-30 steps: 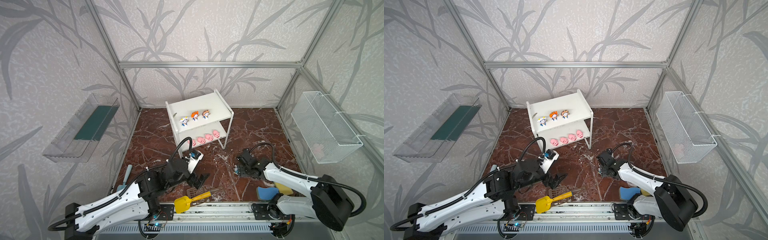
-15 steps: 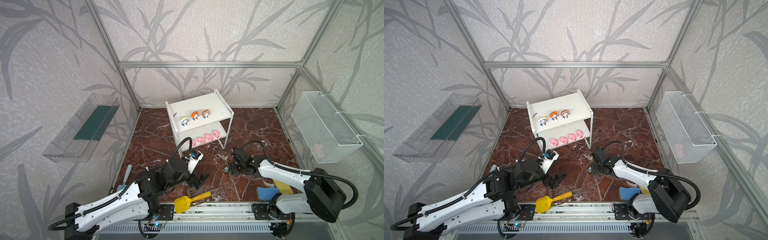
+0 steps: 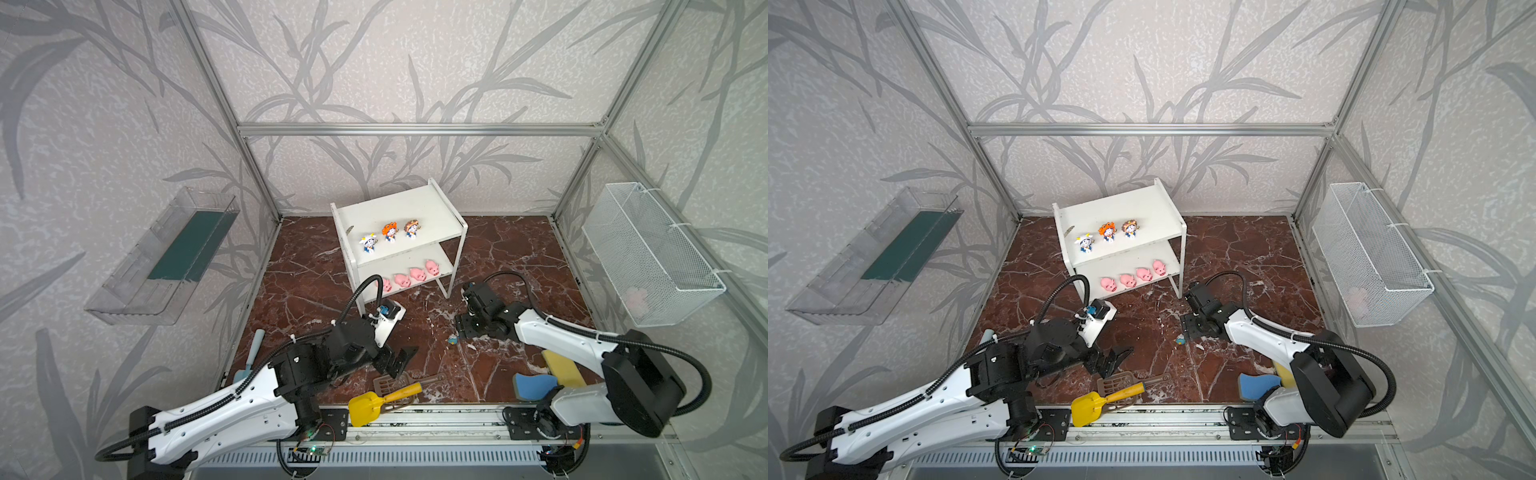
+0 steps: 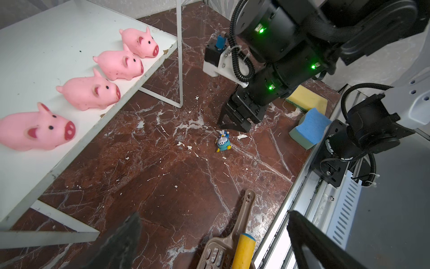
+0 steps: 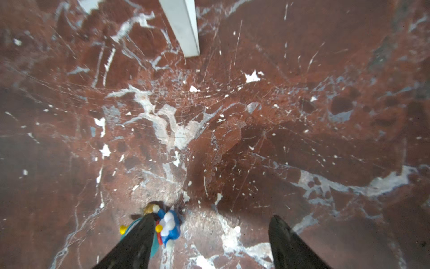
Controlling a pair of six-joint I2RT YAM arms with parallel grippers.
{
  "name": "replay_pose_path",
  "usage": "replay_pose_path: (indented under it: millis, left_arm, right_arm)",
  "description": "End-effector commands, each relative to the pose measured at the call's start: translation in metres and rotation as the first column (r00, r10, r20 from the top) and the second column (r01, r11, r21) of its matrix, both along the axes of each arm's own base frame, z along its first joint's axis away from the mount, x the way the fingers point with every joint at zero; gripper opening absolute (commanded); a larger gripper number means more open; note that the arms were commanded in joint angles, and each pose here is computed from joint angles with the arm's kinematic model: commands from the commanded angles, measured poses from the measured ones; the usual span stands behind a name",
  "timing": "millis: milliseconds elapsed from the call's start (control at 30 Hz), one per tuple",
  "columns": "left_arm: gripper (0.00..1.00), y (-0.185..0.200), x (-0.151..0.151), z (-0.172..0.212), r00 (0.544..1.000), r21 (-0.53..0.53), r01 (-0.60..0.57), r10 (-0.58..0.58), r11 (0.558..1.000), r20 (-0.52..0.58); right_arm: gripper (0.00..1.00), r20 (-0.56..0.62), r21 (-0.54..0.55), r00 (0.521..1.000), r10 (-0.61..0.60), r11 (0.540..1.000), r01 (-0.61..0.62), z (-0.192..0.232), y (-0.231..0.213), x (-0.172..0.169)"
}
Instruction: Place and organize the plastic toys onto the shelf
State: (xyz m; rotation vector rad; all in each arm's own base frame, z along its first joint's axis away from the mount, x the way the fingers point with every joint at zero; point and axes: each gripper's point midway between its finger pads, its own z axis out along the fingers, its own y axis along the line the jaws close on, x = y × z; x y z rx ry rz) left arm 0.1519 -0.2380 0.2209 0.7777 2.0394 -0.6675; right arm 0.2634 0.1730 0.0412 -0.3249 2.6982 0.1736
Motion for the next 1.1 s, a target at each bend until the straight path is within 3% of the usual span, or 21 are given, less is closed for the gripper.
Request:
replay_pose_path:
  millis: [0,333,433,733,967,1067]
  left_arm:
    - [0.99,0.006,-0.001,0.001,1.0,0.007,-0.008,0.008,1.0,0.021]
    - [0.99,0.007,-0.002,0.003,0.999,0.004,-0.01,0.01,1.0,0.033]
    - [0.99,0.006,-0.001,0.002,0.999,0.011,-0.008,0.007,1.0,0.033]
    - [0.99,0.004,-0.002,0.002,0.999,0.004,0.001,-0.001,1.0,0.036]
    - [0.99,0.003,-0.003,0.003,0.999,0.003,0.005,-0.006,1.0,0.036]
    - [0.99,0.004,-0.003,0.005,0.999,-0.003,0.001,-0.001,1.0,0.039]
  right_arm:
    - [0.78,-0.02,-0.001,0.998,0.053,0.999,-0.053,-0.005,0.01,0.008]
    - [0.77,-0.098,0.02,0.99,0.097,0.995,-0.095,-0.013,0.006,-0.02]
    - [0.77,-0.121,-0.032,0.989,0.084,0.996,-0.089,-0.011,-0.002,-0.027]
    - [0.76,-0.197,-0.019,0.97,0.142,0.989,-0.149,-0.006,0.011,-0.073]
    - [0.76,-0.043,-0.036,0.994,0.099,0.994,-0.101,0.016,0.004,-0.052]
    - [0.77,-0.071,-0.042,0.992,0.107,0.993,-0.11,0.014,0.004,-0.045]
